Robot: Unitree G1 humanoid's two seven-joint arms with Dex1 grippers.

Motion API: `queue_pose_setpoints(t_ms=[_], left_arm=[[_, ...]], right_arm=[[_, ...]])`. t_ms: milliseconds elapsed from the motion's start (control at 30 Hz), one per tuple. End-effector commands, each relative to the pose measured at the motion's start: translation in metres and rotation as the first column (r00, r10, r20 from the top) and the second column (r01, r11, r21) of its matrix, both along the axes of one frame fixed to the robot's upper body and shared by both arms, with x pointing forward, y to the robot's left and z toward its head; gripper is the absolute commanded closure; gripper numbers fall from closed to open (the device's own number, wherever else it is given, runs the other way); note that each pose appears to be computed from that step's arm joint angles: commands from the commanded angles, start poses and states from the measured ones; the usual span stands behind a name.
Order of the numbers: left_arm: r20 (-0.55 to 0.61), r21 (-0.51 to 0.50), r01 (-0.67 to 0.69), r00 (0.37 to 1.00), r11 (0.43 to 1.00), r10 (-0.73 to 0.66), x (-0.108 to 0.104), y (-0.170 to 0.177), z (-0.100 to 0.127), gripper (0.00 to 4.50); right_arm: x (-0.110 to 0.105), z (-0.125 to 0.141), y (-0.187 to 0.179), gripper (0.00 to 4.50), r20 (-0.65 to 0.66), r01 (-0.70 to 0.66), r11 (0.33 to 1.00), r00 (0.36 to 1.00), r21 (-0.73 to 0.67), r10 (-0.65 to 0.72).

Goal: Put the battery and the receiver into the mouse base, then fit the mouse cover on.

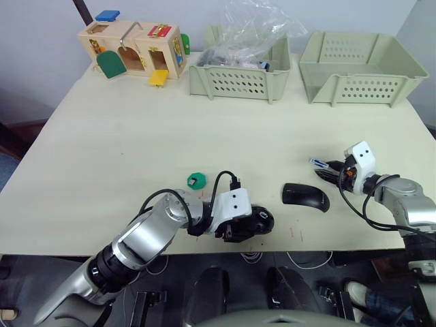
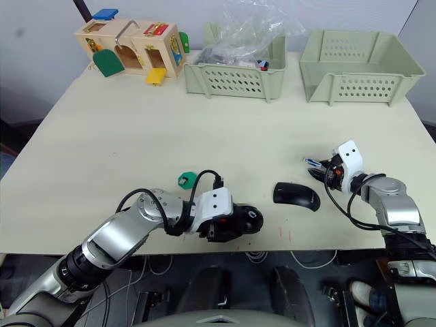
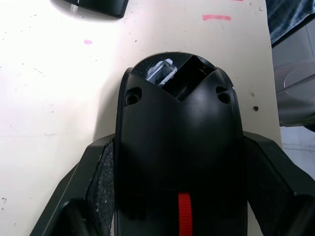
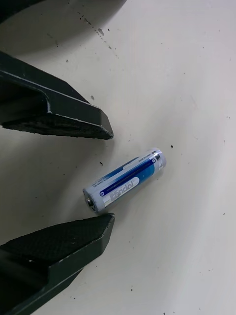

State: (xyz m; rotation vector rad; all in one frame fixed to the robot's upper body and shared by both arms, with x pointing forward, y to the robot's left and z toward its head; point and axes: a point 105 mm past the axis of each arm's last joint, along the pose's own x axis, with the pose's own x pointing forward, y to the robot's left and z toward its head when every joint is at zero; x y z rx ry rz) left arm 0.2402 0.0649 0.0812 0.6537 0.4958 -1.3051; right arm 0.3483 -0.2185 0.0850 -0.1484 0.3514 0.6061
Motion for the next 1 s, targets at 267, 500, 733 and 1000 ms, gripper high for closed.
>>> queue_pose_setpoints(t_ms=[267, 500, 733, 1000], left_arm=[[-0.029, 0.019, -0.015, 0.999, 1.0, 0.015, -0.002, 0.004, -0.009, 1.53], [-0.028, 0.018, -0.02, 0.999, 1.0, 0.021, -0.001, 0.005, -0.009, 1.53], [-0.026, 0.014, -0.02, 0.999, 1.0, 0.021, 0.002, 0.006, -0.008, 1.53], [-0.024, 0.015, -0.013, 1.0, 1.0, 0.014, 0.005, 0.006, -0.007, 1.53]], right_arm=[[0.001, 0.017, 0.0, 4.4, 0.063, -0.012, 1.0, 0.998, 0.028, 0.01], [-0.024, 0.054, 0.006, 4.4, 0.155, -0.117, 0.99, 0.98, -0.078, 0.128], [-0.072, 0.085, 0.02, 4.4, 0.056, -0.229, 0.953, 0.968, -0.198, 0.244], [-0.127, 0.094, 0.047, 4.4, -0.22, -0.429, 0.854, 0.9, -0.293, 0.376]])
